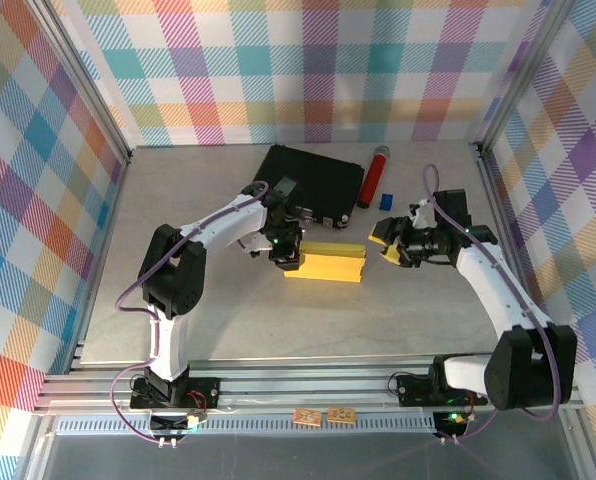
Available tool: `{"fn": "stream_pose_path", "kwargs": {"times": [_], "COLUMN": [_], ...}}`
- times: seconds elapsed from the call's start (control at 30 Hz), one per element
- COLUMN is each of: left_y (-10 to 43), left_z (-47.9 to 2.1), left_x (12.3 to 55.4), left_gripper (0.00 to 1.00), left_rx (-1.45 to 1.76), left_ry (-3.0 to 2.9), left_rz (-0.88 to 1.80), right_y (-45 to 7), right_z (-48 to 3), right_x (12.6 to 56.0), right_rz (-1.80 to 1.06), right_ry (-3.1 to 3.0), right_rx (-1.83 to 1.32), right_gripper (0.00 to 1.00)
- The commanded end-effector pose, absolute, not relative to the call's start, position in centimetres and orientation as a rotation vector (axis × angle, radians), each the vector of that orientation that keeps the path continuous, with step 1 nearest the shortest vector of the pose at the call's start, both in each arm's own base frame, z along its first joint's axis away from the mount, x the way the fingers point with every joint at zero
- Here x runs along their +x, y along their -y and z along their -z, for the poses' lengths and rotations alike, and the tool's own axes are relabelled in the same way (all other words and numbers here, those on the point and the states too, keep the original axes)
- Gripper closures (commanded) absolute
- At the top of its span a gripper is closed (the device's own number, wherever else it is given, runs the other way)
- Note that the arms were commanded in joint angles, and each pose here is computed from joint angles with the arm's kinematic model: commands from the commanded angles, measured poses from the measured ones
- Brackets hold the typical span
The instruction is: Fold the paper box
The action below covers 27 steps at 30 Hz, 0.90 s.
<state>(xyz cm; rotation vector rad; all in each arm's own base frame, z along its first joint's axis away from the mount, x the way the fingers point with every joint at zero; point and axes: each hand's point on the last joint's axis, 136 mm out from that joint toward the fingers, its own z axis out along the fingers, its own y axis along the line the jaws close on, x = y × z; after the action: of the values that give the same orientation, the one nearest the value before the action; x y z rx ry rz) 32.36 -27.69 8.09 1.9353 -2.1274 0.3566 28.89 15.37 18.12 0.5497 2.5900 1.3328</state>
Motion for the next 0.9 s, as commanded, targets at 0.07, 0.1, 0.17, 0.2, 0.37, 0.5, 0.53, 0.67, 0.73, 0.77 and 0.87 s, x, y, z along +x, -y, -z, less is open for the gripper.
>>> {"fn": "stream_pose_path", "kwargs": {"times": [0.07,0.1,0.17,0.2,0.37,0.5,0.53,0.67,0.73,0.77,0.87], "left_y": [26.4,26.4,26.4,26.4,26.3,26.2,26.1,26.0,26.1,26.2,26.6], "left_z": [-7.3,-7.3,-7.3,-7.2,-7.0,-6.9,-6.9,-6.6,-6.3,-6.2,-5.9], "left_x": [31.6,31.6,31.6,31.6,31.5,31.3,31.2,31.2,31.0,31.1,31.9], "left_gripper": [0.54,0.54,0.54,0.54,0.54,0.54,0.54,0.54,0.54,0.54,0.54], "left_rx": [2.072,2.07,2.069,2.068,2.068,2.068,2.07,2.068,2.061,2.058,2.047], "left_ry": [2.022,2.022,2.023,2.022,2.022,2.021,2.022,2.019,2.015,2.016,2.036], "left_rz": [-0.265,-0.266,-0.268,-0.268,-0.261,-0.259,-0.259,-0.271,-0.281,-0.295,-0.393], "right_y": [-17.2,-17.2,-17.1,-17.2,-17.3,-17.2,-17.0,-16.2,-15.9,-15.9,-15.8], "right_z": [-17.8,-17.3,-16.2,-15.7,-13.5,-12.1,-11.8,-10.4,-9.6,-9.4,-9.1], "right_x": [28.6,28.5,28.2,28.2,28.8,28.6,28.4,27.4,27.1,27.0,27.0], "right_rz": [-1.591,-1.591,-1.589,-1.595,-1.598,-1.605,-1.598,-1.574,-1.576,-1.579,-1.578], "right_ry": [-2.592,-2.603,-2.633,-2.638,-2.661,-2.683,-2.688,-2.696,-2.696,-2.697,-2.698], "right_rx": [0.68,0.691,0.722,0.728,0.745,0.78,0.792,0.849,0.874,0.876,0.874], "right_gripper": [0.41,0.41,0.41,0.41,0.5,0.66,0.68,0.81,0.85,0.86,0.88]}}
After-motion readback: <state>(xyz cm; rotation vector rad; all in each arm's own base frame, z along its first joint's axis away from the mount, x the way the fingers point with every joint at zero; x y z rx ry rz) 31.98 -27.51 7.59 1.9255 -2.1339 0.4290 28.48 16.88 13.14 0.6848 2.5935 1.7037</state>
